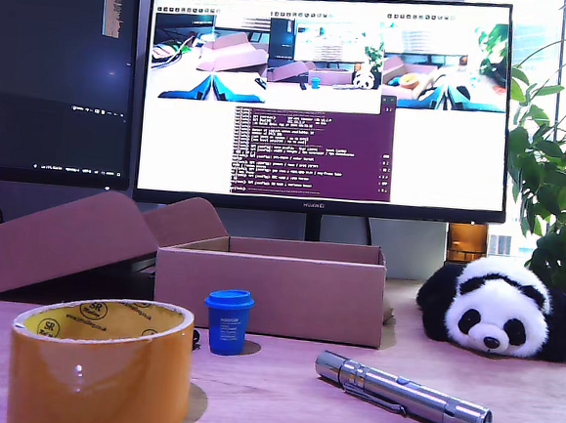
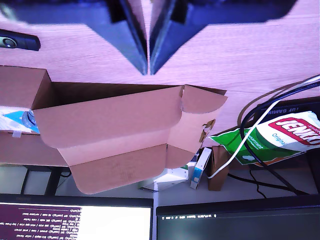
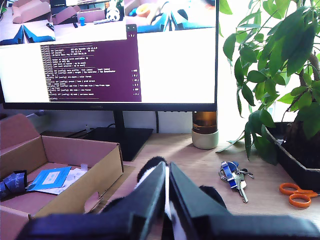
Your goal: Pick up the tape roll and place it inside the cardboard box
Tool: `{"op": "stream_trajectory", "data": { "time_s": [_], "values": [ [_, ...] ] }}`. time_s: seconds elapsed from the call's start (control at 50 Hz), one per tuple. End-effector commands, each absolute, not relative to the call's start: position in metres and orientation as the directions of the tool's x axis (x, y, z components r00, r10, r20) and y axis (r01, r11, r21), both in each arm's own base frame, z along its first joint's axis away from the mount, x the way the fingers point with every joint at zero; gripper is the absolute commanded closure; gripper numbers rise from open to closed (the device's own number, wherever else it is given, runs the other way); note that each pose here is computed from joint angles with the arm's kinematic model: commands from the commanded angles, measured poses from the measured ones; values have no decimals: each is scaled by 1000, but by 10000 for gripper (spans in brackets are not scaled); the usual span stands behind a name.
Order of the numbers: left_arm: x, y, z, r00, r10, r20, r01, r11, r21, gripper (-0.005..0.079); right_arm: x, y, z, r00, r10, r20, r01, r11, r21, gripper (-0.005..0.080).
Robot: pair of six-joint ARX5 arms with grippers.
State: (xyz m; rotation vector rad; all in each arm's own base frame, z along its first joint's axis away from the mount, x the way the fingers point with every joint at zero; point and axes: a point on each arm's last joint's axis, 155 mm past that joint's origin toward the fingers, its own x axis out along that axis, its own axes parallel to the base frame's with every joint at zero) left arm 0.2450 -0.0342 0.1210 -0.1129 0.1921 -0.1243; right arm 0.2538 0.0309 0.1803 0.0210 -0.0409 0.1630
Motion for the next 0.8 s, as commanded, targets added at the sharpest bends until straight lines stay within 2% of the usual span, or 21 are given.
{"op": "stream_trajectory", "data": {
  "time_s": [0.0, 0.22, 0.36, 0.38, 0.46, 0.58, 0.72, 0.78],
  "values": [
    [246, -47, 138, 975, -201, -99, 187, 973, -135, 764, 249, 34, 139, 979, 175, -108, -171, 984, 47, 762],
    [245, -54, 140, 966, -241, -94, 227, 964, -139, 764, 249, 34, 138, 979, 175, -109, -171, 984, 47, 762],
    [232, -90, 156, 902, -429, -44, 419, 896, -143, 764, 248, 41, 139, 970, 216, -107, -212, 976, 52, 762],
    [227, -99, 159, 876, -480, -36, 471, 870, -143, 764, 247, 45, 139, 966, 236, -107, -231, 971, 54, 762],
    [215, -120, 172, 815, -579, 8, 572, 804, -163, 764, 244, 57, 140, 950, 296, -103, -288, 954, 82, 762],
    [199, -141, 190, 735, -674, 75, 673, 713, -198, 764, 237, 77, 142, 912, 400, -92, -381, 908, 176, 762],
    [184, -158, 189, 662, -747, 71, 743, 640, -195, 764, 222, 108, 143, 833, 547, -87, -517, 824, 232, 762],
    [172, -169, 190, 598, -799, 71, 792, 575, -203, 764, 214, 122, 144, 787, 611, -84, -575, 777, 258, 762]
  ]
}}
